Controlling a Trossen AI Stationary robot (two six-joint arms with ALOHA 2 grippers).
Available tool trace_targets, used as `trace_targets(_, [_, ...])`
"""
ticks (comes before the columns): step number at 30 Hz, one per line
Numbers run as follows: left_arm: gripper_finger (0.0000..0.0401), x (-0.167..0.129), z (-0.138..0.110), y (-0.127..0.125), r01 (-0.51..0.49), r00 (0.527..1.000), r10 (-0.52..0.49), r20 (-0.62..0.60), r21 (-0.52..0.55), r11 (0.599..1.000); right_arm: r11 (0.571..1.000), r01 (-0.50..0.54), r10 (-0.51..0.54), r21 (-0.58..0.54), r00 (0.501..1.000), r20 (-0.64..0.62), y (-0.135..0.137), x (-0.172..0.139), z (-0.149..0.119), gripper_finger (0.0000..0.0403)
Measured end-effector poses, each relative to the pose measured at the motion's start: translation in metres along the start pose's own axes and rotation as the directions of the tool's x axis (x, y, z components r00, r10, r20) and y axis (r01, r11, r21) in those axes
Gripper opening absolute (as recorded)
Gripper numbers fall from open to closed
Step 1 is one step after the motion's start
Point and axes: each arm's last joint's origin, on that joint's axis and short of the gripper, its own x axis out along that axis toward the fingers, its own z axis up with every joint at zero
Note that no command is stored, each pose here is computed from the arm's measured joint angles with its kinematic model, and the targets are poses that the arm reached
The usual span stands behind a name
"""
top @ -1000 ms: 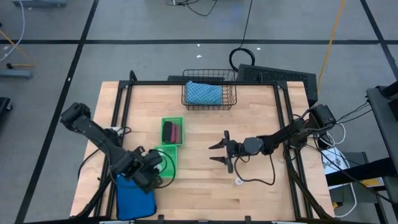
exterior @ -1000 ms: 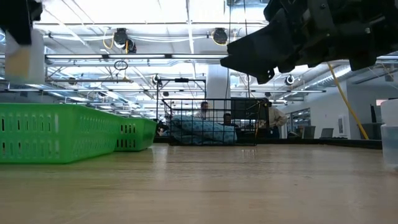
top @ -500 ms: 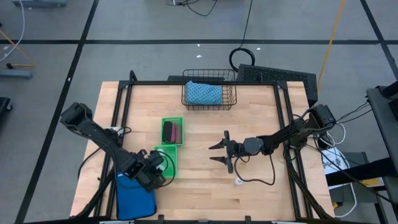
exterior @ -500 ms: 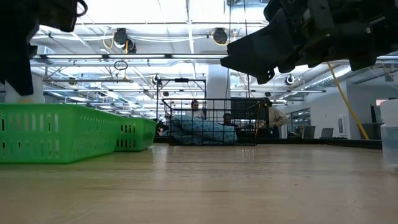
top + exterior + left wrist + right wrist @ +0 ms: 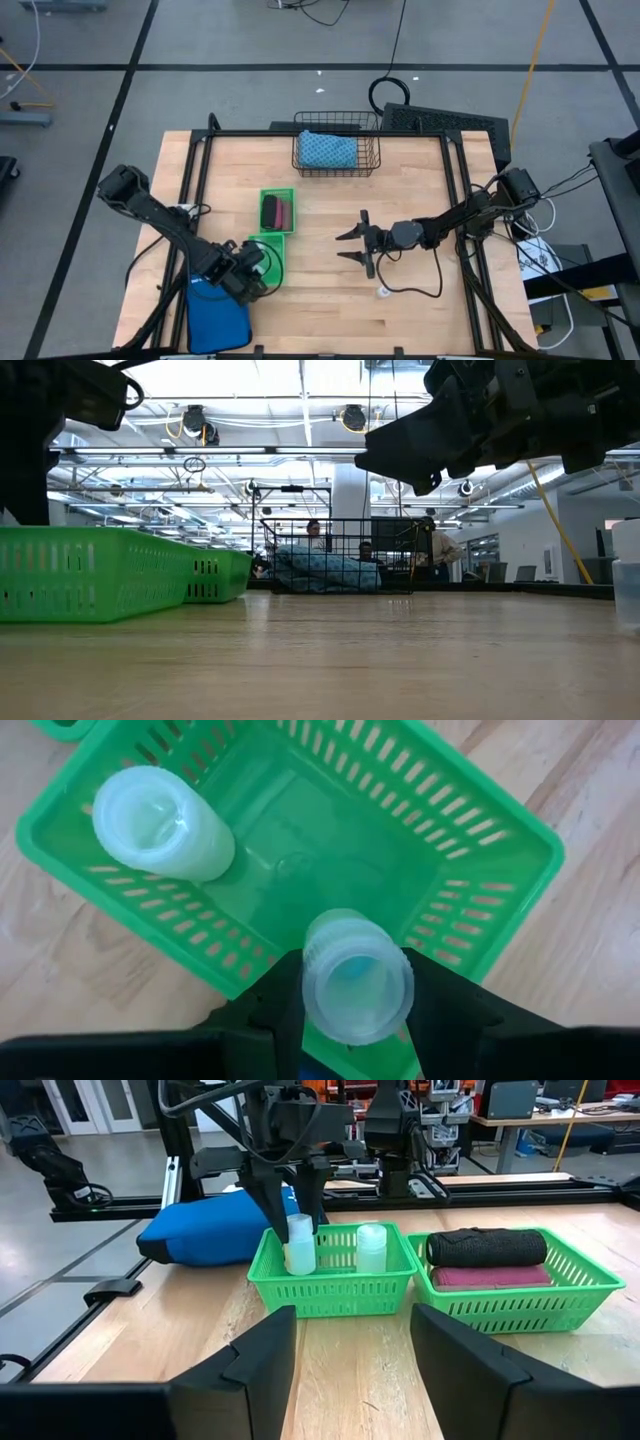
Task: Pick & Place Medicine items
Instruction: Put the bottom white pill bottle into the bottom green bin
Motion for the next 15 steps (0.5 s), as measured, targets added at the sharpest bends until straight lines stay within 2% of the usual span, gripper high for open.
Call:
trace_targets(5, [0.0162,0.0002,0.0003,0.0001,-0.001,1.000,0.001,0.000,-0.008,1.000,1.000,0.000,0.000,0.000,1.000,-0.001,0.0000,0.0000,-0.0002,0.0181])
trace_targets(11, [0.0145,0.0017,0.0057,0.0013,-0.004,1.000,0.004,-0.001,-0.028,1.000,1.000,0.000,0.000,0.000,1.000,-0.001,0.0000,0.0000,-0.0002,0.0180])
trace_targets(15, [0.0153,0.0026,0.0083,0.0021,-0.002,1.000,0.001,-0.027,-0.036,0.999,1.000,0.000,0.000,0.000,1.000,-0.001,0.0000,0.0000,-0.0002,0.0178])
